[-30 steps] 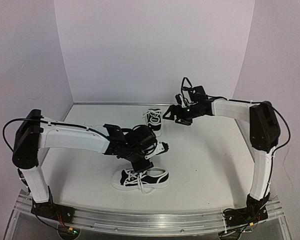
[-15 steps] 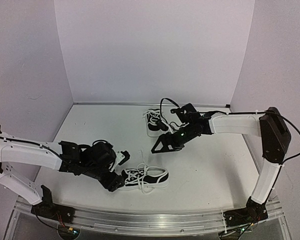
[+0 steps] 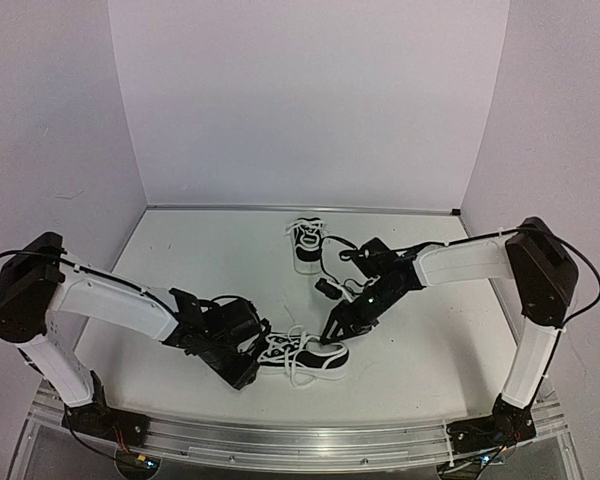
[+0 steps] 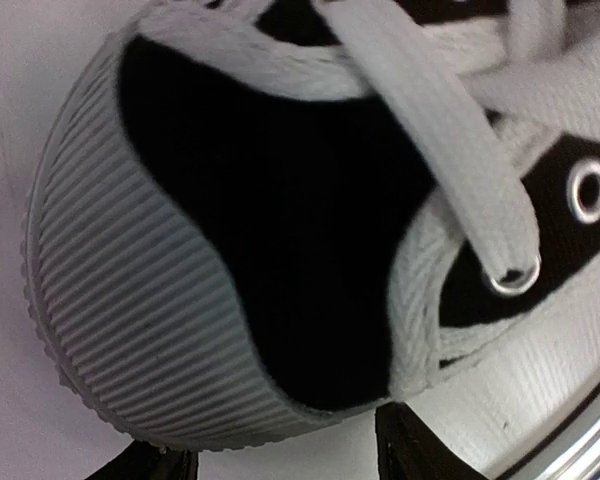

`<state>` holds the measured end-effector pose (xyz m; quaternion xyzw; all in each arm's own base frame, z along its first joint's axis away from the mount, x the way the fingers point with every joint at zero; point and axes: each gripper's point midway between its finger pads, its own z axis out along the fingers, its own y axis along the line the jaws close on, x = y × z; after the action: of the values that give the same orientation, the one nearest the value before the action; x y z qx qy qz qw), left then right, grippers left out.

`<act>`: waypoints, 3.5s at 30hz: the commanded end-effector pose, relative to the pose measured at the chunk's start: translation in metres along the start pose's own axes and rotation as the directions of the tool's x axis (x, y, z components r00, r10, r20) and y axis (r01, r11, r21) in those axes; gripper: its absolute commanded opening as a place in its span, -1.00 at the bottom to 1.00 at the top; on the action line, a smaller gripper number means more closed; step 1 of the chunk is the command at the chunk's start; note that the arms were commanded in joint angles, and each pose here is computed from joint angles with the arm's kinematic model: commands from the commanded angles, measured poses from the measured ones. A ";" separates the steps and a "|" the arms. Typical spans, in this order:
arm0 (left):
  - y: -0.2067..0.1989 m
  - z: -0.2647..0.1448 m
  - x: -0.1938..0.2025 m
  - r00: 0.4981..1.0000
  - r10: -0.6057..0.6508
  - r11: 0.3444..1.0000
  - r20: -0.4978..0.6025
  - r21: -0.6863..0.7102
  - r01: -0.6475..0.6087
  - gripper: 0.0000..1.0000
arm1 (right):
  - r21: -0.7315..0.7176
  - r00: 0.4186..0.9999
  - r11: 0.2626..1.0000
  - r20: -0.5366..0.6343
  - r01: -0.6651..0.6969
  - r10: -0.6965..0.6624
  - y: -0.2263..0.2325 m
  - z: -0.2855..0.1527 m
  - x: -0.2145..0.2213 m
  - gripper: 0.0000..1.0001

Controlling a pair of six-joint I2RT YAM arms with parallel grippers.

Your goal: Tie the shoes

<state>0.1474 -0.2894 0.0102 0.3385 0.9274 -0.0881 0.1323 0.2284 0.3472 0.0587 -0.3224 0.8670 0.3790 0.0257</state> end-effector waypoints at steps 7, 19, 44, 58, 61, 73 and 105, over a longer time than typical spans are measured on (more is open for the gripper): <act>0.026 -0.004 -0.140 0.942 -0.072 0.997 0.327 0.033 0.065 0.11 | -0.093 0.998 0.995 0.050 -0.029 0.034 0.046 0.001 0.035 -0.17; 0.050 -0.032 -0.181 0.907 -0.103 0.988 0.408 0.151 0.044 0.23 | 0.022 0.986 1.000 0.169 -0.007 0.003 0.055 -0.017 0.011 0.08; -0.034 -0.003 -0.102 0.886 -0.098 0.940 0.452 0.335 -0.067 0.28 | 0.060 0.977 0.983 0.142 -0.172 0.162 0.030 0.008 0.015 0.37; -0.035 0.002 -0.130 0.809 -0.131 0.939 0.573 0.333 -0.083 0.04 | 0.148 0.969 0.972 0.196 -0.182 0.151 0.017 0.010 0.003 -1.00; -0.037 0.004 -0.135 0.794 -0.144 0.937 0.590 0.340 -0.083 0.03 | 0.149 0.962 0.979 0.254 -0.138 0.097 0.031 -0.009 -0.011 -1.00; -0.021 -0.043 -0.171 0.627 -0.168 0.974 0.760 0.225 -0.012 0.15 | 0.140 0.952 0.989 0.306 -0.055 0.010 0.065 -0.045 -0.034 -1.00; -0.001 -0.094 -0.143 0.533 -0.002 0.991 0.846 0.073 -0.114 0.04 | 0.064 0.848 0.993 0.528 -0.094 0.046 0.104 -0.137 -0.074 -1.00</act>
<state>0.2567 -0.3231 0.1372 0.2015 0.7761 -0.2309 0.5511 0.2463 0.3257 0.1830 -0.1619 0.8955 0.3505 0.2214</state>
